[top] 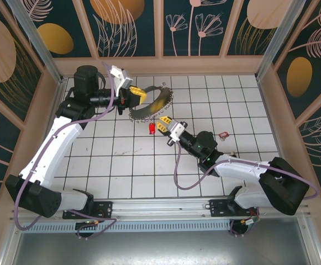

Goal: Put the keys on the keyring

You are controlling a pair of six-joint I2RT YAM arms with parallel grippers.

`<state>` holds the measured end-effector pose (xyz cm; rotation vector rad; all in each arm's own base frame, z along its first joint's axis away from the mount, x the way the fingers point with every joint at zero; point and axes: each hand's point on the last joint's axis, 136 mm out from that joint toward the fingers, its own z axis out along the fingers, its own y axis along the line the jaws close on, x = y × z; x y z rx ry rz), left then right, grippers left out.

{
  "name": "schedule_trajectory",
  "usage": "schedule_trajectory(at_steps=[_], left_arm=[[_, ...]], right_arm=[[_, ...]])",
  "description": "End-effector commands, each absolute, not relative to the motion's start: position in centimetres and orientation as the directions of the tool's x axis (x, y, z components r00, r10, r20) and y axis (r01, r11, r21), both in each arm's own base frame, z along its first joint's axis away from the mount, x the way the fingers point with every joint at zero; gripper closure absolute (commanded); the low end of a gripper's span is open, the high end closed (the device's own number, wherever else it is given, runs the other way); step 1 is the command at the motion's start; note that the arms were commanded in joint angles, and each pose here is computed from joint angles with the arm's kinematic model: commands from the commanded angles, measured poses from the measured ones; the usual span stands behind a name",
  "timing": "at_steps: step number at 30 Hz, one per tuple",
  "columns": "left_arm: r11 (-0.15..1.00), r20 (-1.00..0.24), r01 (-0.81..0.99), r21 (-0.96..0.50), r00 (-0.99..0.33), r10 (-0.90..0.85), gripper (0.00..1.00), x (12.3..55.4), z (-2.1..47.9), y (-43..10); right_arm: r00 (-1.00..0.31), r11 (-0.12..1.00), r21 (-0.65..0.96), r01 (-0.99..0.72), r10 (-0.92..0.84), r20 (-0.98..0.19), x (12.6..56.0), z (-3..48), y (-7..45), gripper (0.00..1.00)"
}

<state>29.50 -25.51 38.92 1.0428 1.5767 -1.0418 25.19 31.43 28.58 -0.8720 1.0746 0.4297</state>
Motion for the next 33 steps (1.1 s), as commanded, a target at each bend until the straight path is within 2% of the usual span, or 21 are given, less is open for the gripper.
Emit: schedule_trajectory(at_steps=[1,13,21,33], left_arm=[[0.237,-0.981,0.966,-0.101,-0.136,0.138,1.00,28.3,40.6,-25.6],[0.283,-0.959,0.954,-0.097,-0.166,0.230,1.00,28.3,38.9,-24.9],[0.273,-0.962,0.959,-0.080,-0.146,0.232,1.00,27.9,39.1,-25.0],[0.273,-0.962,0.959,-0.076,-0.143,0.232,1.00,27.7,38.9,-25.0]], right_arm=[[0.492,0.644,-0.419,-0.640,-0.074,-0.867,25.5,31.0,31.3,0.81],[0.454,0.645,-0.385,-0.660,-0.066,-0.888,25.3,29.6,31.0,0.81],[0.451,0.562,-0.394,-0.727,-0.043,-0.892,23.9,28.9,32.8,0.81],[0.445,0.649,-0.371,-0.664,-0.056,-0.894,25.5,29.1,32.4,0.77]])
